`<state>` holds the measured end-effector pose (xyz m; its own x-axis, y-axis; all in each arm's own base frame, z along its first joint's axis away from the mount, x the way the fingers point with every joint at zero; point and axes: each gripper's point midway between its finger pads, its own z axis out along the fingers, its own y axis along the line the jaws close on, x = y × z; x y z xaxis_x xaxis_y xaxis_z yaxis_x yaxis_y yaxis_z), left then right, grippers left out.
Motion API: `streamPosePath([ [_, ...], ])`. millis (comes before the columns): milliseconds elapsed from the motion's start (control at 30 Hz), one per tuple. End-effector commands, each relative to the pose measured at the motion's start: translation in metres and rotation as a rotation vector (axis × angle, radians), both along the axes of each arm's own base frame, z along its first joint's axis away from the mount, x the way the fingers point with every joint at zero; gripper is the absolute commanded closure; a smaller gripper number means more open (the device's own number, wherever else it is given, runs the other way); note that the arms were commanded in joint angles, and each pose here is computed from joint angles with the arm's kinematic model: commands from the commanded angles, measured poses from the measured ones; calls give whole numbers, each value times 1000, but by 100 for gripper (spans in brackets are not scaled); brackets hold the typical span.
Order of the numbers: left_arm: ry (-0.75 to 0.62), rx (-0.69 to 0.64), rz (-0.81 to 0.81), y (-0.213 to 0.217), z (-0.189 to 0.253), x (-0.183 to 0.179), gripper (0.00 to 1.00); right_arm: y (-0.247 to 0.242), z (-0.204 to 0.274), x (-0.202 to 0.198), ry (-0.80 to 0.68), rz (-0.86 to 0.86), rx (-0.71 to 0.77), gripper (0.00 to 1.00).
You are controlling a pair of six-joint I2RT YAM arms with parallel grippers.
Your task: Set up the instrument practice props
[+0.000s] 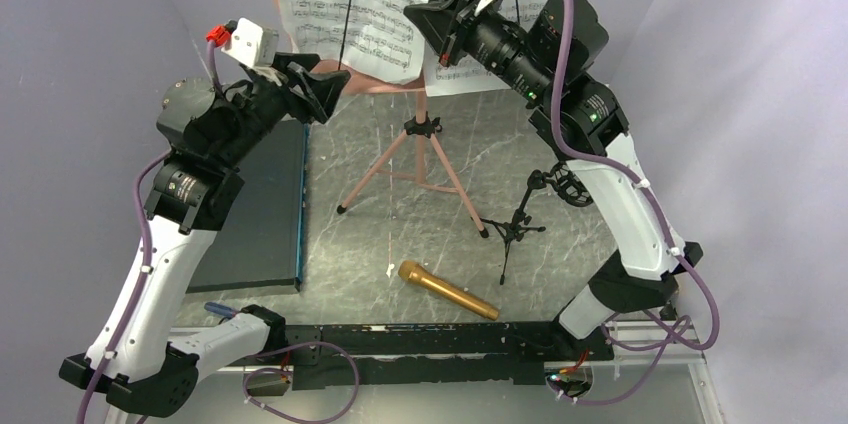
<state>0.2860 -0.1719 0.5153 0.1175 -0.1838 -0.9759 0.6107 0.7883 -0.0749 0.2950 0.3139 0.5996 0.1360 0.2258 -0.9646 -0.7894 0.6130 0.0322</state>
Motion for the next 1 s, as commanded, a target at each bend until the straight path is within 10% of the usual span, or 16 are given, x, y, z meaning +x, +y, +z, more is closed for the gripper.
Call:
streamPosePath([
  [0,-18,10,24,5,4,-3,33,0,2,0,-10,-5,-41,100],
  [967,3,19,69,15,2,-5,31,-5,2,-3,-14,-13,-35,100],
])
